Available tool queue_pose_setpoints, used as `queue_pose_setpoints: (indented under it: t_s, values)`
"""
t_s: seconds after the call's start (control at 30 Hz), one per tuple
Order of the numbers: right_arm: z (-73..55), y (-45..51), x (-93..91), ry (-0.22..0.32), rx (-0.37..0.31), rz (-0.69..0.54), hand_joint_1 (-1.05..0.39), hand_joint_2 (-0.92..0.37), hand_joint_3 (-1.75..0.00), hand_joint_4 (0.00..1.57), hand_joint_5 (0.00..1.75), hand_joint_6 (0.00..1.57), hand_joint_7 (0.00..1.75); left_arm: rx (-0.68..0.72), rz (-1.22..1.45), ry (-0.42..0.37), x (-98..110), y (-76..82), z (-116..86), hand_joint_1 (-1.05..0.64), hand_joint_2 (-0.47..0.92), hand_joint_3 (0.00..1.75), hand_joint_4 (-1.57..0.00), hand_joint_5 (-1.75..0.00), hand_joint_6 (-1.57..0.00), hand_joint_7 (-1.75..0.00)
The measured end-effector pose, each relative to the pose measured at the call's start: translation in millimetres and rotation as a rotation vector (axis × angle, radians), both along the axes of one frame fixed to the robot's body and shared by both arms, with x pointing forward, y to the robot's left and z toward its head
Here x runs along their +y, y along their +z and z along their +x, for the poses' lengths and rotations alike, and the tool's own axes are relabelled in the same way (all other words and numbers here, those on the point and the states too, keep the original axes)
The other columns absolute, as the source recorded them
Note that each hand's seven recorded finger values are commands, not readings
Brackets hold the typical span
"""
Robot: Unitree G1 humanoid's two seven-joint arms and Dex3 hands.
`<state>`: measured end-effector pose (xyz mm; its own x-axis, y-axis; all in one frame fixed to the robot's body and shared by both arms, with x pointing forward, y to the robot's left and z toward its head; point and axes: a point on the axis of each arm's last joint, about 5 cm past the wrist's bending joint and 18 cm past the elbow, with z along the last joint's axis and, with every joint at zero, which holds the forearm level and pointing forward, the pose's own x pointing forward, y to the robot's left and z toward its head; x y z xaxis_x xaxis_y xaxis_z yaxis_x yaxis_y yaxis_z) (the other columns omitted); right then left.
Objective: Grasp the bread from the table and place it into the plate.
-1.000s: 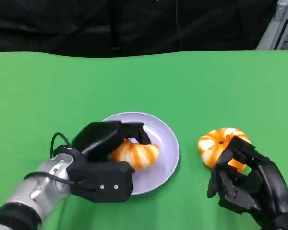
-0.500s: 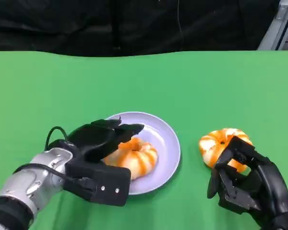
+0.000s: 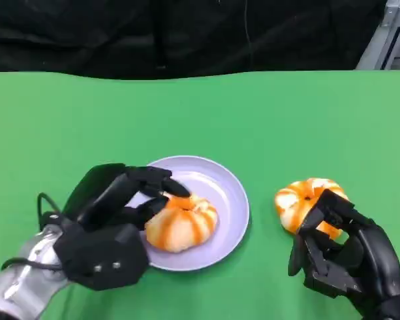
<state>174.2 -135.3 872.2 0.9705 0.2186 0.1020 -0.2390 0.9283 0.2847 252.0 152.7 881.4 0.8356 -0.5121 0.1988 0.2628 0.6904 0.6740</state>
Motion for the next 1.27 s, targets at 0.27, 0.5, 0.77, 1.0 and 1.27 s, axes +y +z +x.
queue_pose_setpoints:
  t_s: [0.27, 0.5, 0.77, 1.0, 1.27]
  values:
    - [1.2, 0.0, -0.5, -0.002, 0.000, 0.001, -0.10, -0.60, -1.14, 0.84, 1.75, 0.61, 1.74, 0.275, -0.276, -0.029, 37.5, 9.4, -33.0, 0.10, 0.48, 1.38, -0.84, -1.75, -0.75, -1.70]
    - [1.6, 0.0, -0.7, 0.000, 0.002, 0.003, -0.10, -0.60, -1.13, 0.84, 1.75, 0.61, 1.74, 0.499, -0.462, -0.023, 70.6, 3.6, -68.7, 0.11, 0.57, 1.25, -0.79, -1.75, -0.73, -1.71]
    - [1.7, -0.5, -2.4, -0.004, 0.005, -0.002, -0.11, -0.60, -1.14, 0.84, 1.75, 0.61, 1.74, 0.559, -0.601, 0.064, 81.9, -16.9, -88.8, 0.12, 0.53, 1.43, -0.86, -1.75, -0.74, -1.75]
    - [1.3, -2.8, -3.5, 0.003, 0.009, -0.007, -0.11, -0.60, -1.13, 0.84, 1.75, 0.61, 1.75, 0.606, -0.680, 0.069, 79.4, -18.2, -88.5, 0.10, 0.51, 1.43, -0.87, -1.75, -0.75, -1.75]
    - [1.3, -2.8, -3.5, 0.004, 0.007, -0.007, -0.11, -0.60, -1.13, 0.83, 1.75, 0.60, 1.75, 0.608, -0.672, 0.057, 76.7, -12.9, -87.3, 0.12, 0.55, 1.36, -0.86, -1.75, -0.75, -1.75]
